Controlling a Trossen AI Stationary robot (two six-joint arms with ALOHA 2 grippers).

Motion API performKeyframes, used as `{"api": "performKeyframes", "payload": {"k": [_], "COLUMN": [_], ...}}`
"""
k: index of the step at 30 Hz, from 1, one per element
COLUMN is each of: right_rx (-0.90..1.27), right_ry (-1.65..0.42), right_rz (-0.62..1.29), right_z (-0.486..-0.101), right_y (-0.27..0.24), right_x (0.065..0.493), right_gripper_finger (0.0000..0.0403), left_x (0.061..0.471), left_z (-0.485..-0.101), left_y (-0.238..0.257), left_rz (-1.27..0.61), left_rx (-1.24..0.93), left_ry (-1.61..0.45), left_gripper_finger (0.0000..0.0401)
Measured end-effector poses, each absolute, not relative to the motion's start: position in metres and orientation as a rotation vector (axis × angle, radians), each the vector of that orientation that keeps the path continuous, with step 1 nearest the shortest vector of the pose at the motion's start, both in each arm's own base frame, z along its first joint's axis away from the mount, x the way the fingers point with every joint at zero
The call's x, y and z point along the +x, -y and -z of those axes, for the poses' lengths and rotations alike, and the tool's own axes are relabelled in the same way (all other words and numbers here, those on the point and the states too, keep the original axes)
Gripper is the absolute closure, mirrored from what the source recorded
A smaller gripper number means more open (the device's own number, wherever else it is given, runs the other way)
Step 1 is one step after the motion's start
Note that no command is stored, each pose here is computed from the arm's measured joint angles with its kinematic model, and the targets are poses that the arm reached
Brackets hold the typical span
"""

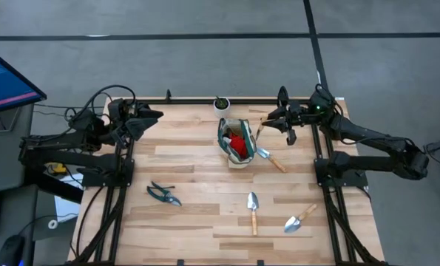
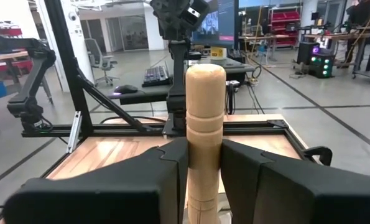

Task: Pick & Place Garden tools in Gardening bag
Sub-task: Put the brown trowel into the green gardening bag

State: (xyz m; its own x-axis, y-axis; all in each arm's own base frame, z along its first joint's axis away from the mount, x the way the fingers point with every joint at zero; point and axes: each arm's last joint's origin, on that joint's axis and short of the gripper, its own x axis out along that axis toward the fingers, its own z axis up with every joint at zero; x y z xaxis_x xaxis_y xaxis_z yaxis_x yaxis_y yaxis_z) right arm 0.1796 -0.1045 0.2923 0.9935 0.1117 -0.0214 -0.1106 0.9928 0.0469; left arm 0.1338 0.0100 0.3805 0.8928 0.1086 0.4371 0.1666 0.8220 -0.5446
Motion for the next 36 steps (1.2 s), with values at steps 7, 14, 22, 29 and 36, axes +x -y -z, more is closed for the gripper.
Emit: {"api": "performKeyframes", "payload": {"k": [7,14,22,29,36], "right_rx": [0.038,0.044,0.043,0.045,0.044], "right_ry": [-0.002,-0.004,-0.003,-0.008,-0.021], "right_rz": [-0.121,-0.131,-0.131,-0.103,-0.154], "right_z": [-0.295,-0.295,-0.295,-0.292,-0.280], "right_y": [0.106,0.106,0.106,0.113,0.127], "right_x": [0.178,0.178,0.178,0.178,0.188], "right_gripper_finger": [0.0339,0.0339,0.0339,0.0339,0.0339], "left_x": [0.134,0.134,0.134,0.134,0.134], "left_z": [-0.381,-0.381,-0.381,-0.381,-0.381], "left_y": [-0.010,-0.010,-0.010,-0.010,-0.011], "left_rz": [0.032,0.032,0.032,0.032,0.011], "left_rx": [-0.611,-0.611,-0.611,-0.611,-0.615], "left_ry": [0.474,0.474,0.474,0.474,0.481], "left_gripper_finger": [0.0215,0.0215,0.0215,0.0215,0.0215]}}
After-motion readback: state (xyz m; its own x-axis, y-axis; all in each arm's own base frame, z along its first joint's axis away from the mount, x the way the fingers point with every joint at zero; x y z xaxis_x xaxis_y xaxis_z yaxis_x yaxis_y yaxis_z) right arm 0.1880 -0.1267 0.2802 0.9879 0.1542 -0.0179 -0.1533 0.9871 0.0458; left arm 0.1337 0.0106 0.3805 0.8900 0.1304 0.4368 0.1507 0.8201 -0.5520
